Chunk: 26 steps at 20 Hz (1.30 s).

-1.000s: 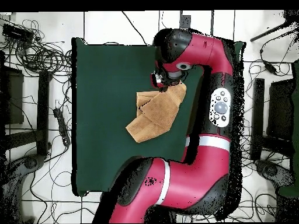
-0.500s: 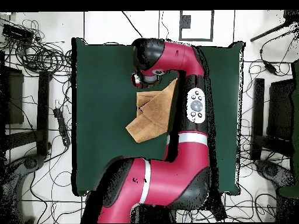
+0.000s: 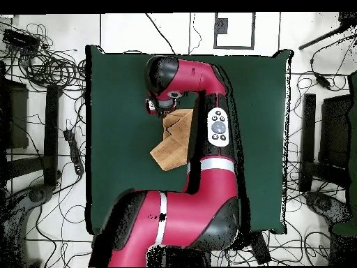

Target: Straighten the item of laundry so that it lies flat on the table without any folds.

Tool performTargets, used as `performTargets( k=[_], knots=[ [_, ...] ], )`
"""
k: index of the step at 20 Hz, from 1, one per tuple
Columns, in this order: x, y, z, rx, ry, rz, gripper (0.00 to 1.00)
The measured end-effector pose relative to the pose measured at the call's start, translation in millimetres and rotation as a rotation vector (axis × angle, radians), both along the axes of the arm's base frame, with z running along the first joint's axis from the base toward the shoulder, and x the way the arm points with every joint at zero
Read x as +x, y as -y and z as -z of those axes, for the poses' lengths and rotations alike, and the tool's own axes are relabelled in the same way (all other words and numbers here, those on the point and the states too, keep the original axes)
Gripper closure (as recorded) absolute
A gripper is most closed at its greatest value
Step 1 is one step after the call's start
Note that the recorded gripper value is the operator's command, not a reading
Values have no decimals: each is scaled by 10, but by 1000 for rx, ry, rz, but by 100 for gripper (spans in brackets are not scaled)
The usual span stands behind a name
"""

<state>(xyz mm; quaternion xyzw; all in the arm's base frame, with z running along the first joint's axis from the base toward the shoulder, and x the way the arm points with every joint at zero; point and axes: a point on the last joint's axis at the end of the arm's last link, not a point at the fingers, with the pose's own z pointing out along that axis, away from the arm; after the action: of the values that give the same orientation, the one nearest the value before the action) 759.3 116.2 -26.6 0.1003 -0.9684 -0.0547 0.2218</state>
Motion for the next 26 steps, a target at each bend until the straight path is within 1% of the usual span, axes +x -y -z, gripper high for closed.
performTargets(
  k=[3, 8, 10, 12, 17, 22, 26],
  knots=[
    [-44, 75, 34, -32, -15, -14, 100],
    [-162, 308, 67, -124, -69, -49, 100],
    [-198, 394, 71, -155, -85, -59, 100],
    [-212, 450, 72, -172, -91, -65, 100],
    [-213, 462, 52, -177, -90, -68, 100],
    [-245, 464, -20, -175, -88, -70, 100],
    [-229, 468, -65, -173, -55, -72, 100]
  ],
)
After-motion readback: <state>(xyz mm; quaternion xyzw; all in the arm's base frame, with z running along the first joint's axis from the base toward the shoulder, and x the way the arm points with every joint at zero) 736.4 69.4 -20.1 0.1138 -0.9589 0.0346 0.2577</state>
